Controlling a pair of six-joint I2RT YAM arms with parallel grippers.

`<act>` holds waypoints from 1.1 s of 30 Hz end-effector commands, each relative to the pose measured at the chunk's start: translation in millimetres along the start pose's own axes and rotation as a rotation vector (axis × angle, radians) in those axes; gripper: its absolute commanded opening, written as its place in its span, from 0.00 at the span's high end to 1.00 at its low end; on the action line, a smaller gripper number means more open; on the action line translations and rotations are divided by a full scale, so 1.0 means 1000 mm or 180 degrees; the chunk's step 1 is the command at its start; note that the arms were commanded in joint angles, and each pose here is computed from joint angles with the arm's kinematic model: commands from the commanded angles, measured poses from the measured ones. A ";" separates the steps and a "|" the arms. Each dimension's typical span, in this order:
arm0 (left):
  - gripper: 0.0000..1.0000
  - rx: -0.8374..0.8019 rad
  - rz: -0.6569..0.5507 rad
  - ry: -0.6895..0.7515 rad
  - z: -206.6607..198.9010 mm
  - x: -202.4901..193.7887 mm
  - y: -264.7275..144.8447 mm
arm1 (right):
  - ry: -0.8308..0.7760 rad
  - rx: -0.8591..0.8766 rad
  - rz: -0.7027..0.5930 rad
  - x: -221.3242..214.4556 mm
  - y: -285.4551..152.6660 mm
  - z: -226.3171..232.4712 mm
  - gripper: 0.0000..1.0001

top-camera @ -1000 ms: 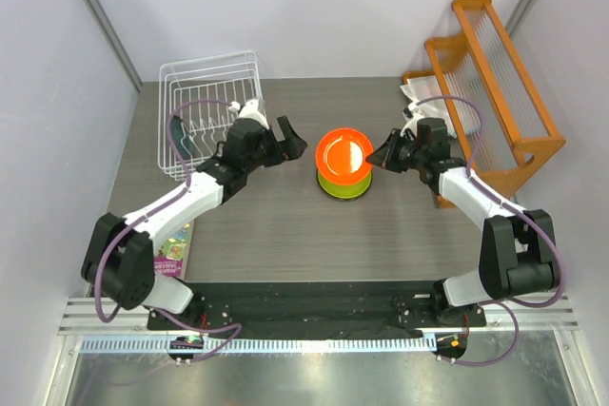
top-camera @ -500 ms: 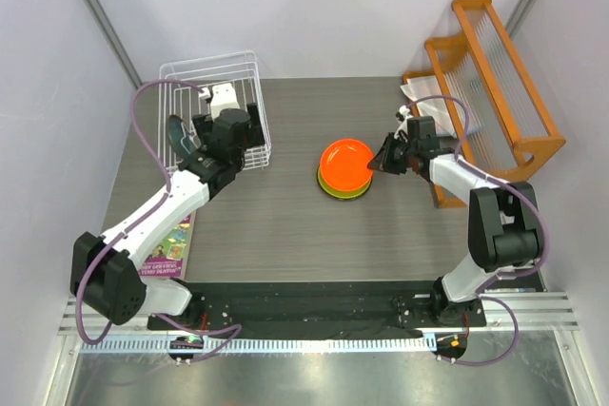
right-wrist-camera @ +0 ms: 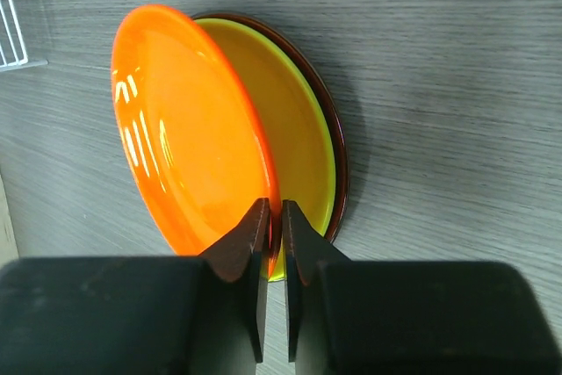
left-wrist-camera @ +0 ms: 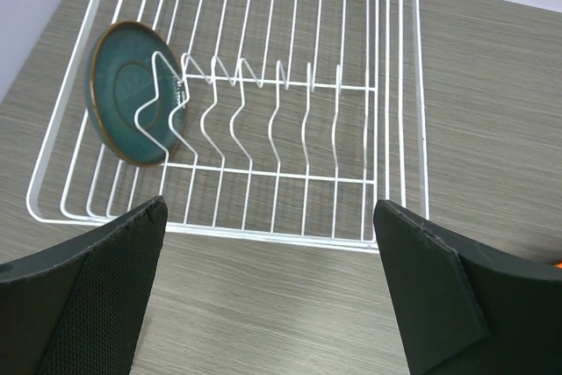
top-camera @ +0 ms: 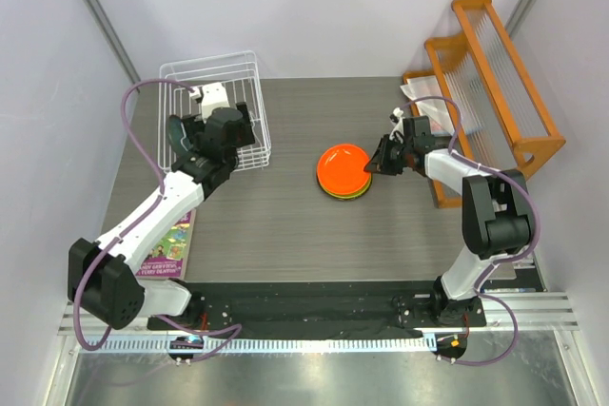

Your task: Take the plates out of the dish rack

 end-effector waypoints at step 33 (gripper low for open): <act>0.12 0.0785 0.0139 -0.0512 0.120 0.007 0.107 | -0.0384 -0.0746 -0.0266 0.040 -0.046 -0.010 0.34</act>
Point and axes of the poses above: each gripper's point midway between its finger pads, its own y axis out along the fingers, its own z axis along the line the jaws close on, x = y × z, the point moved 1 cm from there along -y, back along the fingers, and after that the axes turned 6 degrees about -y, right-handed, at the moved point
